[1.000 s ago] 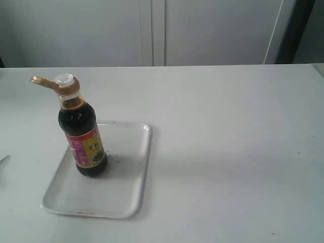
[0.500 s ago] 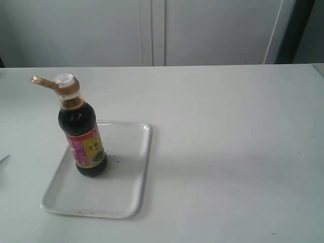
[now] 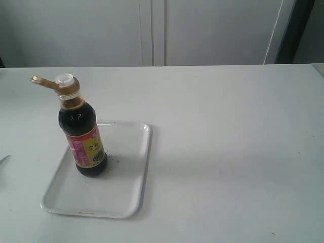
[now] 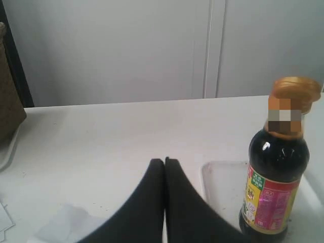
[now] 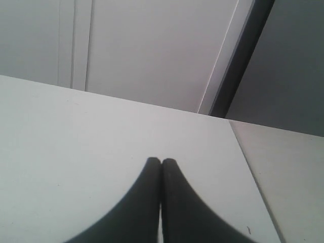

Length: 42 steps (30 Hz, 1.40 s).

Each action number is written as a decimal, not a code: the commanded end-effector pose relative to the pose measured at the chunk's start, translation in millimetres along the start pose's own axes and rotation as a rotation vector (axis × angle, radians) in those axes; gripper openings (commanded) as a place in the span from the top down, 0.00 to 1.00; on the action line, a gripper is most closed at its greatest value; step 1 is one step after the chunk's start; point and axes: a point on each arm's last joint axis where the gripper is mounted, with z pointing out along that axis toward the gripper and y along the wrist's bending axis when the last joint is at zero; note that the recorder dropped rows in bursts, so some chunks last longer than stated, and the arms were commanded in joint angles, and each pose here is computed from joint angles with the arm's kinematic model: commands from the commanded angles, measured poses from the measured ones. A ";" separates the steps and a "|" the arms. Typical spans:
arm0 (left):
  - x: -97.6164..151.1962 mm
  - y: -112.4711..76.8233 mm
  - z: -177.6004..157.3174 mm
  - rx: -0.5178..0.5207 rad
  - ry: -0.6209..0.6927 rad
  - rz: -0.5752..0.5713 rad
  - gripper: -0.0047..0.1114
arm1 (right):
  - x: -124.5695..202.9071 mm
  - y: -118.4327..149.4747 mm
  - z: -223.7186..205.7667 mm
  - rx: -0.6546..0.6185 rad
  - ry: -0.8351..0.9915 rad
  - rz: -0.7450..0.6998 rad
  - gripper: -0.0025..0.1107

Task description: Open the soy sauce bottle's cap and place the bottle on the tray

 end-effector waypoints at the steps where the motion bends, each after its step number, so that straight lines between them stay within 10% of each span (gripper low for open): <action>1: -1.7 -0.1 -1.1 0.000 -0.025 -0.006 0.96 | 0.0 -0.5 -0.8 0.005 -0.008 0.015 0.98; 27: 91.6 2.0 5.3 -0.013 0.143 0.001 0.96 | 0.0 -0.5 -0.8 0.005 -0.008 0.005 0.98; 42: 100.0 0.8 3.7 0.001 0.237 -0.002 0.96 | 0.0 -0.5 -0.8 0.005 -0.008 0.005 0.98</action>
